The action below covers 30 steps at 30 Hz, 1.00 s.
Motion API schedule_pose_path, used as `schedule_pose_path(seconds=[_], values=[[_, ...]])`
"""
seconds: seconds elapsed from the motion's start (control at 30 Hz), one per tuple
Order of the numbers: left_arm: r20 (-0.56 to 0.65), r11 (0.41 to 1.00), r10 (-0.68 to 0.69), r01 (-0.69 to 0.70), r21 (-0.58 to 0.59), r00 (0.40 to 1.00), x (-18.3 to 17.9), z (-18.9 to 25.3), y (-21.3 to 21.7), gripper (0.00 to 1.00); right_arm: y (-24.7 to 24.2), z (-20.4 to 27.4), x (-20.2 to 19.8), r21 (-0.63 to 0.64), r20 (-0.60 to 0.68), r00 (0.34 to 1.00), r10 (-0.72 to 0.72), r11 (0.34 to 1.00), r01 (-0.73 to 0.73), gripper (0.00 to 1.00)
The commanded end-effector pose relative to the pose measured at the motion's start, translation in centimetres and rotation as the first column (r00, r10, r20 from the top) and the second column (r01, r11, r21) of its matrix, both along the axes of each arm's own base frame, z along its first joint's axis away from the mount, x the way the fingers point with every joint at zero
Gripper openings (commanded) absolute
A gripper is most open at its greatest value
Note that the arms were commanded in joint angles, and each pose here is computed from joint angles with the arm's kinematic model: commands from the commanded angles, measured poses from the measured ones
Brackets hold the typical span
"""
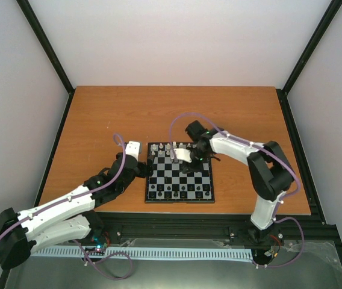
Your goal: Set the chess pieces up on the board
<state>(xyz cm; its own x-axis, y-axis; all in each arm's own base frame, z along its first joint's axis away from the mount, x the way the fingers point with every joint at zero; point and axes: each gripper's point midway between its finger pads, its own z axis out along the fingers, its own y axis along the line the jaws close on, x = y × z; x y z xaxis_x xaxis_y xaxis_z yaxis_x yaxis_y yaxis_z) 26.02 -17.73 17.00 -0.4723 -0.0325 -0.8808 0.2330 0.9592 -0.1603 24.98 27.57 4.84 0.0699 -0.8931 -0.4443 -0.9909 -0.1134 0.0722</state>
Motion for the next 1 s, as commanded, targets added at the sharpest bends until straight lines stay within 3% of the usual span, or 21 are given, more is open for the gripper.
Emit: schedule_pose_path(seconds=[0.0,0.23,0.37,0.43,0.5,0.67,0.77,0.97], values=[[0.023,0.998,0.004,-0.003,-0.069,1.0,0.5,1.5,-0.7,0.94,-0.6,5.3,0.2,0.151,-0.053,0.989,-0.136,0.978,0.142,0.15],[-0.068,0.968,-0.153,0.136,-0.209,0.986,0.2,2.8,-5.1,0.93,-1.9,10.2,-0.4,0.217,-0.008,0.952,-0.305,0.929,0.3,0.15],[-0.064,0.906,-0.314,0.278,-0.319,0.947,-0.7,4.9,-8.5,0.97,-2.7,12.6,-1.1,0.269,-0.005,0.923,-0.384,0.888,0.372,0.14],[-0.085,0.875,-0.335,0.277,-0.397,0.938,-0.8,5.8,-9.3,0.95,-2.8,13.0,-1.8,0.289,-0.028,0.914,-0.404,0.872,0.395,0.14],[-0.103,0.843,-0.366,0.283,-0.459,0.925,-0.8,6.6,-10.2,0.9,-3.0,13.4,-2.1,0.312,-0.034,0.908,-0.418,0.859,0.407,0.14],[-0.092,0.728,-0.499,0.359,-0.585,0.862,-1.5,7.7,-13.3,0.58,-3.6,13.8,-1.9,0.352,0.009,0.892,-0.453,0.836,0.421,0.15],[-0.112,0.685,-0.544,0.363,-0.631,0.832,-1.6,7.1,-14.7,0.45,-3.9,13.9,-1.8,0.356,0.01,0.887,-0.462,0.83,0.429,0.15],[-0.129,0.647,-0.592,0.374,-0.665,0.795,-1.6,6.0,-16.3,0.4,-3.9,14.2,-1.6,0.37,0.007,0.883,-0.47,0.821,0.434,0.16]])
